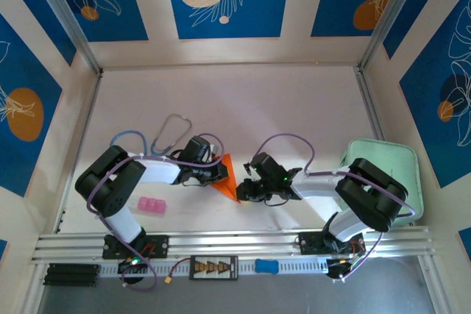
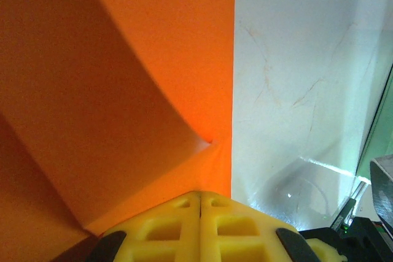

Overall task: Fold a paper plane with a square sheet of paper (pick it up from the middle)
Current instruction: Fourth fold the wing at the center of the table.

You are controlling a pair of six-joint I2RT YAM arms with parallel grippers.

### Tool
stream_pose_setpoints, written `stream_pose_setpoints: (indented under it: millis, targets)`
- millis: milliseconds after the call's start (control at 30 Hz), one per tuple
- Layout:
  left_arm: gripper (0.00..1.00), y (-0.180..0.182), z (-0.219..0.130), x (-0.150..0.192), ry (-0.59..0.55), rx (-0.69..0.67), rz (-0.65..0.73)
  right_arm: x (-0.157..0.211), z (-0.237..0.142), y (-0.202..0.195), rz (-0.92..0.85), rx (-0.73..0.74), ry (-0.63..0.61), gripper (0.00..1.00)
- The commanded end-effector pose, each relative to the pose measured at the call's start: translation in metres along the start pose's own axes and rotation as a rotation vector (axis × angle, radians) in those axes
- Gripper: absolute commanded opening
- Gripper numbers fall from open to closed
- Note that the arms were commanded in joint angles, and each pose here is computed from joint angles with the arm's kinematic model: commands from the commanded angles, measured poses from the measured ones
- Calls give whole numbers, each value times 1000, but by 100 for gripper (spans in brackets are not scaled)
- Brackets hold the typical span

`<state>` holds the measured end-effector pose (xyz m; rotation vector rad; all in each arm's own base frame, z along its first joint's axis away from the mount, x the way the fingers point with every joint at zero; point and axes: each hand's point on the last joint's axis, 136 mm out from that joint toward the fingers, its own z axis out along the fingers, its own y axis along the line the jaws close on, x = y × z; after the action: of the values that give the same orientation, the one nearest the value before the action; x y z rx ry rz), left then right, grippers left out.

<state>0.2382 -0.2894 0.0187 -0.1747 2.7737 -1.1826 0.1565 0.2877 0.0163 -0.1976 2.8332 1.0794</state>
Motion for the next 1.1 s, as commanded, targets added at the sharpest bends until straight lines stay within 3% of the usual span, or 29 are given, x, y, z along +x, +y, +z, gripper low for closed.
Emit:
stream_pose_setpoints:
  millis: [0, 400, 833, 1067]
  targets:
    - [6, 14, 3, 10, 39, -52, -21, 11, 9, -9, 18, 26, 46, 20]
    - [6, 15, 2, 11, 38, -53, -21, 25, 10, -14, 41, 27, 89, 18]
    - [6, 16, 3, 11, 40, -55, -20, -17, -15, 22, -27, -50, -31, 33]
    - [6, 15, 2, 11, 40, -53, -20, -25, -7, 19, -2, -34, -14, 33]
